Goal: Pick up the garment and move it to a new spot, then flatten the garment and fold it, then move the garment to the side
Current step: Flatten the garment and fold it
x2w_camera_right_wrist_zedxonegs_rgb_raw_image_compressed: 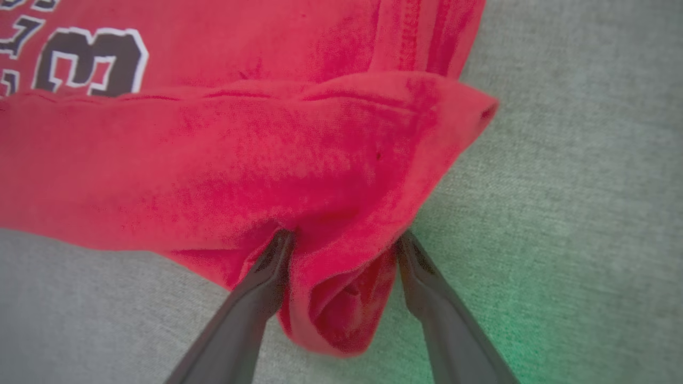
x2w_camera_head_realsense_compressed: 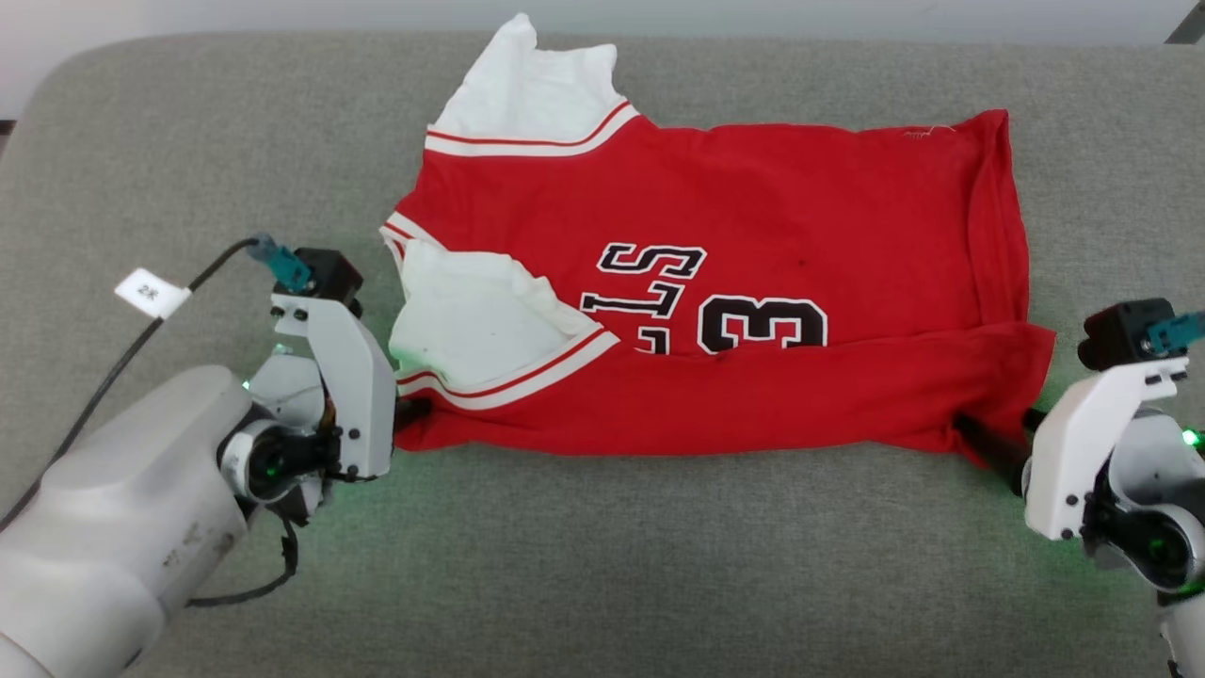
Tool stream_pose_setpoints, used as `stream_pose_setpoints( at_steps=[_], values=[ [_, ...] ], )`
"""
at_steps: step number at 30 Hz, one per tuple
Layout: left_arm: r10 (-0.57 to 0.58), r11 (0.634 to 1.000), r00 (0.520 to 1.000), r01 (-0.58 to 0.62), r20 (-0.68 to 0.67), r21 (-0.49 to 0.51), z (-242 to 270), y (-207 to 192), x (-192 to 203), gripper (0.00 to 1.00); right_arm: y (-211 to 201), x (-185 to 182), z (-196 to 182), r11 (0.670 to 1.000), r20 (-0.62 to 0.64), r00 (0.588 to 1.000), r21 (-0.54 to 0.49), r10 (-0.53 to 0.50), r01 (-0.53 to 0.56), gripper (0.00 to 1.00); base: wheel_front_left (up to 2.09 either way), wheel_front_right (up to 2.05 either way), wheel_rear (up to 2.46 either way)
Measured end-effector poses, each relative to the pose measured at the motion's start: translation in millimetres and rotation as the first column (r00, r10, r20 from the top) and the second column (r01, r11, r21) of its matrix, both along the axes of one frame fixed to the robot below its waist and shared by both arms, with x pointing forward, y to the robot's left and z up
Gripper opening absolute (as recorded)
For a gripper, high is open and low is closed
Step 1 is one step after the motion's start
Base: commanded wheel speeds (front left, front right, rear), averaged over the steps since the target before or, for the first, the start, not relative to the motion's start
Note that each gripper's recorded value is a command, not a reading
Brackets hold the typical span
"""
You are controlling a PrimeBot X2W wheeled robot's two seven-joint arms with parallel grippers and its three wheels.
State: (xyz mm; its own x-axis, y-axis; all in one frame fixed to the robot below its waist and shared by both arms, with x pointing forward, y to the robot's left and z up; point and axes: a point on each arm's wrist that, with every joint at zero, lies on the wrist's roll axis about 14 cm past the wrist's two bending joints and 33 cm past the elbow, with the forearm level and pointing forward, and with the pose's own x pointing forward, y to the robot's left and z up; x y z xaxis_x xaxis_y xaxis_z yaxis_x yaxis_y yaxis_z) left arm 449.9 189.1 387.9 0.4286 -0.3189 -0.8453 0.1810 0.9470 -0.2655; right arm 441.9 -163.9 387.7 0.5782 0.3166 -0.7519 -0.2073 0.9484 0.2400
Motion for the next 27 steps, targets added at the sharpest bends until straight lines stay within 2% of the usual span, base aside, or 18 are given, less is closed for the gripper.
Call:
stream_pose_setpoints(
  at_steps=[1, 13, 27],
  values=[
    [0.002, 1.0, 1.0, -0.002, -0.002, -0.001, -0.4, 0.2, 0.2, 0.0, 0.9, 1.8, -0.5, 1.0, -0.001, 1.0, -0.008, 0.011, -0.011, 0.0, 0.0, 0.0, 0.0],
    [0.022, 1.0, 1.0, -0.022, -0.016, -0.007, 7.1, 5.7, -2.5, 0.0, -5.9, 7.1, 9.1, 0.998, 0.015, 0.999, -0.031, 0.048, -0.048, 0.0, 0.0, 0.0, 0.0],
    [0.02, 0.999, 0.999, -0.019, -0.035, 0.028, 32.2, 12.3, -28.4, 0.0, -23.3, -14.3, 32.0, 0.992, -0.003, 0.995, -0.082, 0.1, -0.1, 0.0, 0.0, 0.0, 0.0]
  ],
)
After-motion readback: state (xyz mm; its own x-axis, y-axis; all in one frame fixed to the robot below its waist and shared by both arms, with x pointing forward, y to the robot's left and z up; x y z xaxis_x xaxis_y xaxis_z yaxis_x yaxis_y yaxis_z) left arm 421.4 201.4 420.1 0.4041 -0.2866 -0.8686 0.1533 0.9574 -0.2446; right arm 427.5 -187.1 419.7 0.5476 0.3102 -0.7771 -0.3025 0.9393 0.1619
